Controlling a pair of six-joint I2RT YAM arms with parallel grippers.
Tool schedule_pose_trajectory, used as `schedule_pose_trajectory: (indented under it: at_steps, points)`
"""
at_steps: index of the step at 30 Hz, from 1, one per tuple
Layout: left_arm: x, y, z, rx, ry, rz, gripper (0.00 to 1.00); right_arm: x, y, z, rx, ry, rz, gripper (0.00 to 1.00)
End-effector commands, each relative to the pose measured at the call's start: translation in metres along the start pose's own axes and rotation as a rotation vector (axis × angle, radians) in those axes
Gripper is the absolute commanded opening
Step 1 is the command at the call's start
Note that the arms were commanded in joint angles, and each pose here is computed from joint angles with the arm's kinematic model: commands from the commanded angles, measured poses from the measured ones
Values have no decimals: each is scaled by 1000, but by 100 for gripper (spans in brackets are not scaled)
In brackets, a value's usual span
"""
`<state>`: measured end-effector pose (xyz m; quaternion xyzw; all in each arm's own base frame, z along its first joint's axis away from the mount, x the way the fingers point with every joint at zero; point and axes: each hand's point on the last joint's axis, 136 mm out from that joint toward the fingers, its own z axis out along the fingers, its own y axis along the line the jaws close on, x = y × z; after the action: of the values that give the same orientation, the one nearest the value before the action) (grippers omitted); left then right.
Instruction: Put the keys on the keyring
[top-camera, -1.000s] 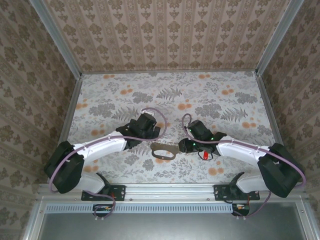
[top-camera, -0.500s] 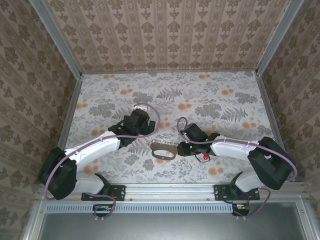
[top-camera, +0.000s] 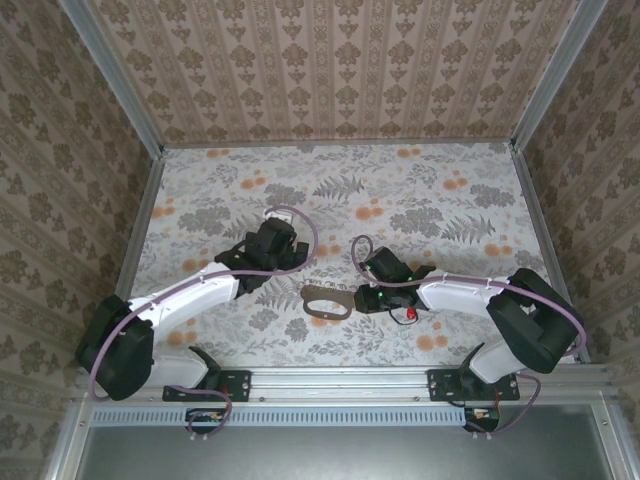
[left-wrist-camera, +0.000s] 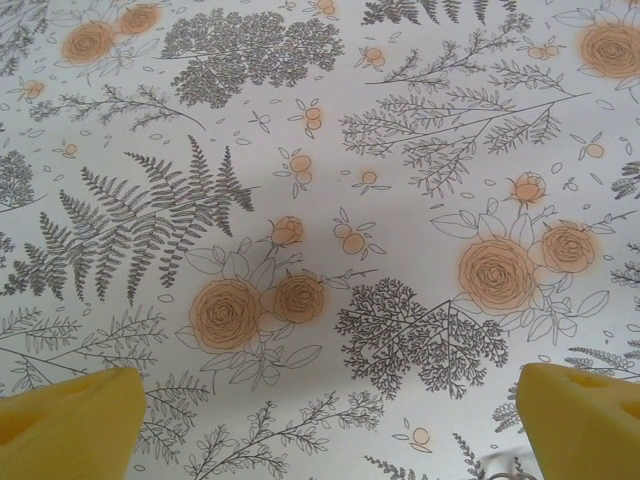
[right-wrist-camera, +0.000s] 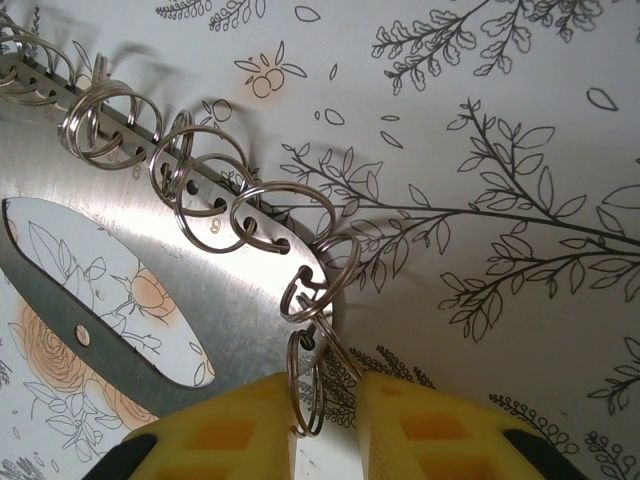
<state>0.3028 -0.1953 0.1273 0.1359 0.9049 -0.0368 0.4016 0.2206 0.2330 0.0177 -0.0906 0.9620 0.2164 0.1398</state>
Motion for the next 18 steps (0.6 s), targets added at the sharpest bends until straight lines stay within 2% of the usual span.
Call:
schedule_pose_trajectory:
  at_steps: [1, 18]
  points:
    - [3, 2, 1, 6, 7, -7, 97, -12, 4, 0, 6, -34, -7, 24]
    - [5, 1, 3, 15, 9, -12, 98, -18, 11, -11, -11, -59, -13, 25]
